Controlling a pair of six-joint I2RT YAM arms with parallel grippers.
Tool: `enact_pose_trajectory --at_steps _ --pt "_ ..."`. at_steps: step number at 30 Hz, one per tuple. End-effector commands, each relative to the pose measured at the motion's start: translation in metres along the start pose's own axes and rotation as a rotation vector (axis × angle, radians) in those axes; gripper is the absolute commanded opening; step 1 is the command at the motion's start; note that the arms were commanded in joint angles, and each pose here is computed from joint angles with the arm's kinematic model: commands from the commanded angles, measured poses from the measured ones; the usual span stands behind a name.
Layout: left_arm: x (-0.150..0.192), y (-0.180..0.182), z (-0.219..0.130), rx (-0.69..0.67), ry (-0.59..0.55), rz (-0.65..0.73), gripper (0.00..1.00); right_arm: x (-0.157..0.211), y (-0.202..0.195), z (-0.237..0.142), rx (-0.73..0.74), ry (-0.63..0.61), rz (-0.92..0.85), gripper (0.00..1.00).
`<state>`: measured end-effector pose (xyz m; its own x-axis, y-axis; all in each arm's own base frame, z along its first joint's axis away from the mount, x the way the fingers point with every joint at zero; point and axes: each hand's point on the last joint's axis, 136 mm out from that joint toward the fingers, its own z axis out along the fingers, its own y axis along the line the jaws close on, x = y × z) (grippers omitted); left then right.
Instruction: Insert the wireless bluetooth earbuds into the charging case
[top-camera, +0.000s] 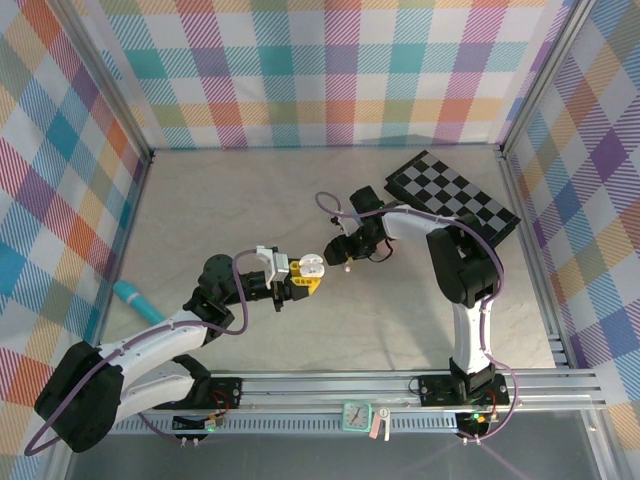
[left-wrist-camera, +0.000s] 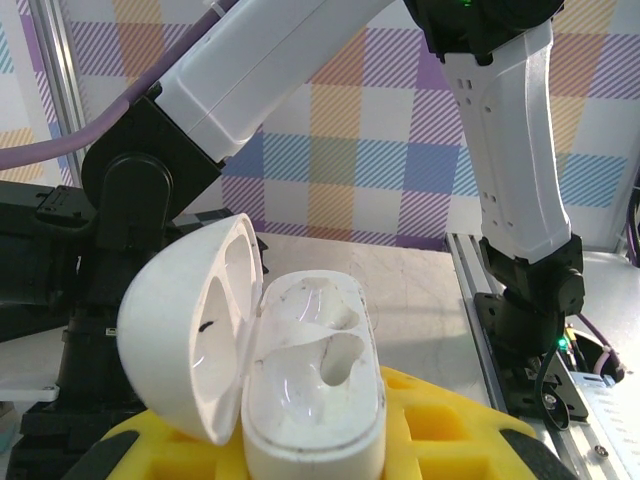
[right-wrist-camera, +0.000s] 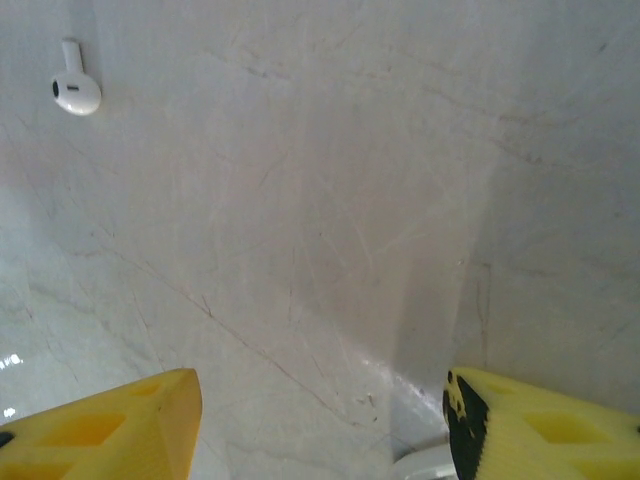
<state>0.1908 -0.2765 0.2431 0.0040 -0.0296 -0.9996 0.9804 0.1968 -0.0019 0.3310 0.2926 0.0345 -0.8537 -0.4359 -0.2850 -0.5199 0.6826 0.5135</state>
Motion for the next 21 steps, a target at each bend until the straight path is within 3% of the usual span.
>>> enact_pose_trajectory --at_steps 1,15,21 --pt "-0.008 0.000 0.000 0.020 -0.023 0.026 0.09 0.026 0.012 -0.005 -0.042 0.071 -0.011 0.64" --pt "-0.008 0.000 0.002 0.025 -0.027 0.020 0.09 0.071 0.029 -0.017 -0.068 0.097 0.047 0.60" --pt "-0.007 0.001 0.001 0.019 -0.028 0.026 0.09 0.065 0.031 -0.031 -0.003 0.051 0.040 0.60"
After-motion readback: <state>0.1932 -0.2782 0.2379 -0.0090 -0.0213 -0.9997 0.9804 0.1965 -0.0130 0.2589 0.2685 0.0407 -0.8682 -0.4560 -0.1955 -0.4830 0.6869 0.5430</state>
